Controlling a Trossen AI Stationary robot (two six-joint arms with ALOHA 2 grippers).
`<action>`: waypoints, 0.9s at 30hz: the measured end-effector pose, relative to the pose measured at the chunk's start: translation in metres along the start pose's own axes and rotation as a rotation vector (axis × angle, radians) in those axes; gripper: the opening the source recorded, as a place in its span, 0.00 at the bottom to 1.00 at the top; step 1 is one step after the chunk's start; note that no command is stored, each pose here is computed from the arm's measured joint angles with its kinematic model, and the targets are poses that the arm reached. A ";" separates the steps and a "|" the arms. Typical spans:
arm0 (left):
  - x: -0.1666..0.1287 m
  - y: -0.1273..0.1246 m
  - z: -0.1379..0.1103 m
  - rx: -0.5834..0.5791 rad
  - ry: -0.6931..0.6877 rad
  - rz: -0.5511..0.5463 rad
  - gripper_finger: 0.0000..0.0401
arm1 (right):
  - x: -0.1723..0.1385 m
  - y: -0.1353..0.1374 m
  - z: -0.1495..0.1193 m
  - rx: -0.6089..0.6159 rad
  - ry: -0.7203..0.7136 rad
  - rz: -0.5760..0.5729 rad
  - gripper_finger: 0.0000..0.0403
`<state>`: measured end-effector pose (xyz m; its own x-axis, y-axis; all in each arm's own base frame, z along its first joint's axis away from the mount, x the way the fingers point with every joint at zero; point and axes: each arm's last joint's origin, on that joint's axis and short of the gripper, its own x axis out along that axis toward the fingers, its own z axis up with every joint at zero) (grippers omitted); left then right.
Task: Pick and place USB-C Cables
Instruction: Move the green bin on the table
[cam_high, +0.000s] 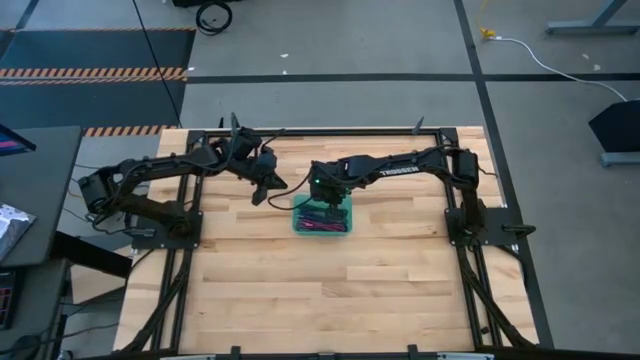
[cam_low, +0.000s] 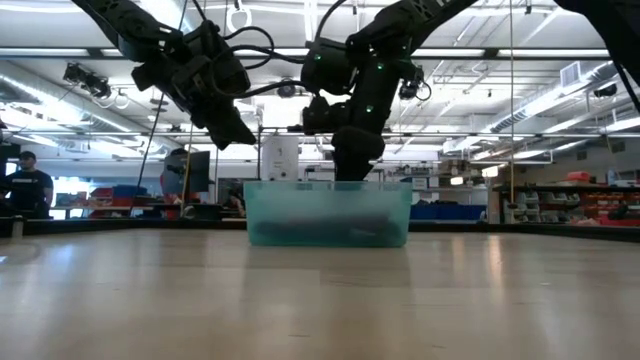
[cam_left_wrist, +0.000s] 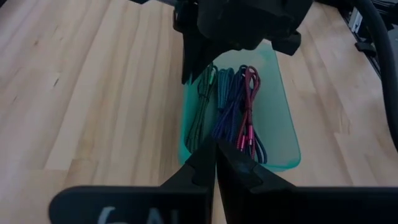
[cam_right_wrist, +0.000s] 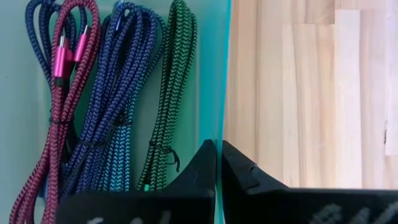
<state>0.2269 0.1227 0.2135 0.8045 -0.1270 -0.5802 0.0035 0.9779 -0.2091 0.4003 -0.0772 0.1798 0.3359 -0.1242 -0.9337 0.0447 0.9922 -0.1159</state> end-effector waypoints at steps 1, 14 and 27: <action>0.000 0.000 0.000 0.000 0.001 0.000 0.05 | 0.000 0.000 -0.001 -0.004 0.011 0.001 0.01; 0.000 0.000 0.000 -0.001 0.004 -0.001 0.05 | 0.001 0.000 -0.003 -0.016 0.036 -0.015 0.06; 0.000 0.000 0.000 0.014 0.004 -0.001 0.05 | -0.002 0.003 -0.008 -0.014 0.071 0.021 0.35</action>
<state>0.2267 0.1225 0.2131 0.8020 -0.1286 -0.5834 0.0128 0.9800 -0.1984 0.3919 -0.0743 0.1786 0.2692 -0.1031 -0.9575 0.0247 0.9947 -0.1002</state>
